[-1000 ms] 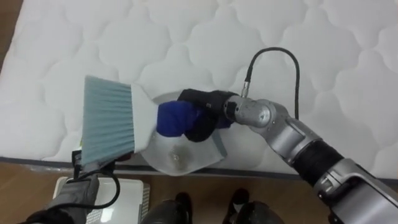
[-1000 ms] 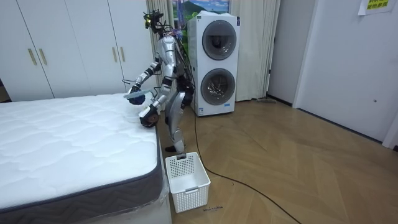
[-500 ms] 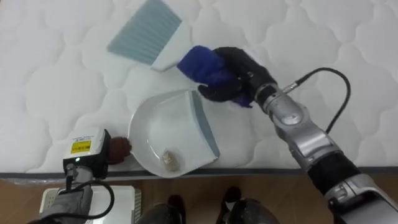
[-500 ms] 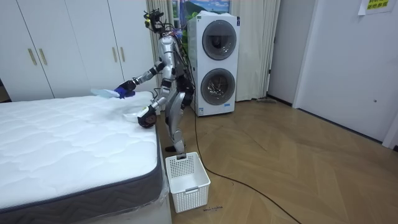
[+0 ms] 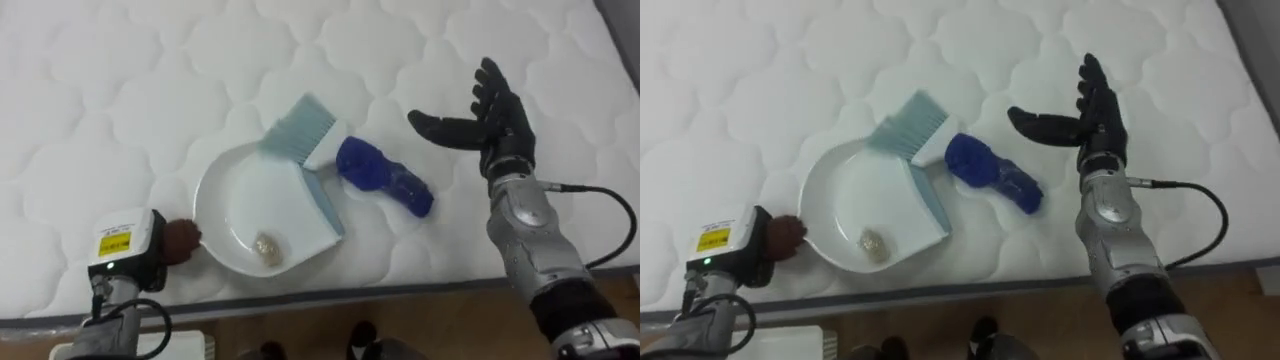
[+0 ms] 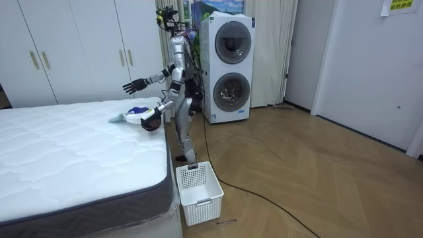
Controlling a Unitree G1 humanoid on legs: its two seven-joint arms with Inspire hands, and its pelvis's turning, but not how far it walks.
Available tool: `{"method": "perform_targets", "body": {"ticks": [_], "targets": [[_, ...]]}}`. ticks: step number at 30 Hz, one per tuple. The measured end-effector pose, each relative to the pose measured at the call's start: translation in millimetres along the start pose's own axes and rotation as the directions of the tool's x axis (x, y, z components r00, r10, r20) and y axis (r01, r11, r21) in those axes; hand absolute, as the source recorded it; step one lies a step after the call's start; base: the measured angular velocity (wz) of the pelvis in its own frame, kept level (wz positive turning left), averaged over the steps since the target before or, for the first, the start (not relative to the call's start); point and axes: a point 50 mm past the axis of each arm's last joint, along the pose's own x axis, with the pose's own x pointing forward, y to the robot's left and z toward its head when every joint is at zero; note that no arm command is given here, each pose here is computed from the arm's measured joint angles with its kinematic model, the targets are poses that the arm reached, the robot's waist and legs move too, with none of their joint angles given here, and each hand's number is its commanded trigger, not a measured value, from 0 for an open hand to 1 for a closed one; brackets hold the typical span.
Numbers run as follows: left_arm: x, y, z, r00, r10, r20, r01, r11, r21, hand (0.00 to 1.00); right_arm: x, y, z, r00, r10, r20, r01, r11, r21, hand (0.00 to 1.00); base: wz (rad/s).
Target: Clean bed
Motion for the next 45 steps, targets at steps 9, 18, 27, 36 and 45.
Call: {"method": "perform_targets", "body": {"ticks": [9,18,27,36,45], "targets": [[-42.0,-32.4,-10,0.993,-0.075,-0.093,0.067,0.994,-0.084,1.00,-12,-12,-15,0.998,-0.059,-0.035,0.061,0.997,0.044,0.00,0.08],[-41.4,-24.3,0,0.998,-0.002,-0.068,-0.008,0.987,-0.157,1.00,-26,-15,-7,0.993,-0.104,0.061,0.102,0.994,0.030,0.00,0.80],[-69.1,-37.6,-8,0.992,-0.040,-0.116,0.016,0.979,-0.205,1.00,-35,-17,9,0.982,-0.121,0.148,0.111,0.991,0.072,0.00,0.49],[-60.5,-26.1,3,0.998,0.021,-0.064,-0.037,0.967,-0.252,1.00,-36,-17,20,0.962,-0.166,0.215,0.163,0.986,0.029,0.00,0.63],[-53.8,-18.3,9,0.998,0.047,-0.036,-0.055,0.961,-0.272,1.00,-41,-23,35,0.930,-0.181,0.321,0.209,0.977,-0.053,0.00,0.93]]}}
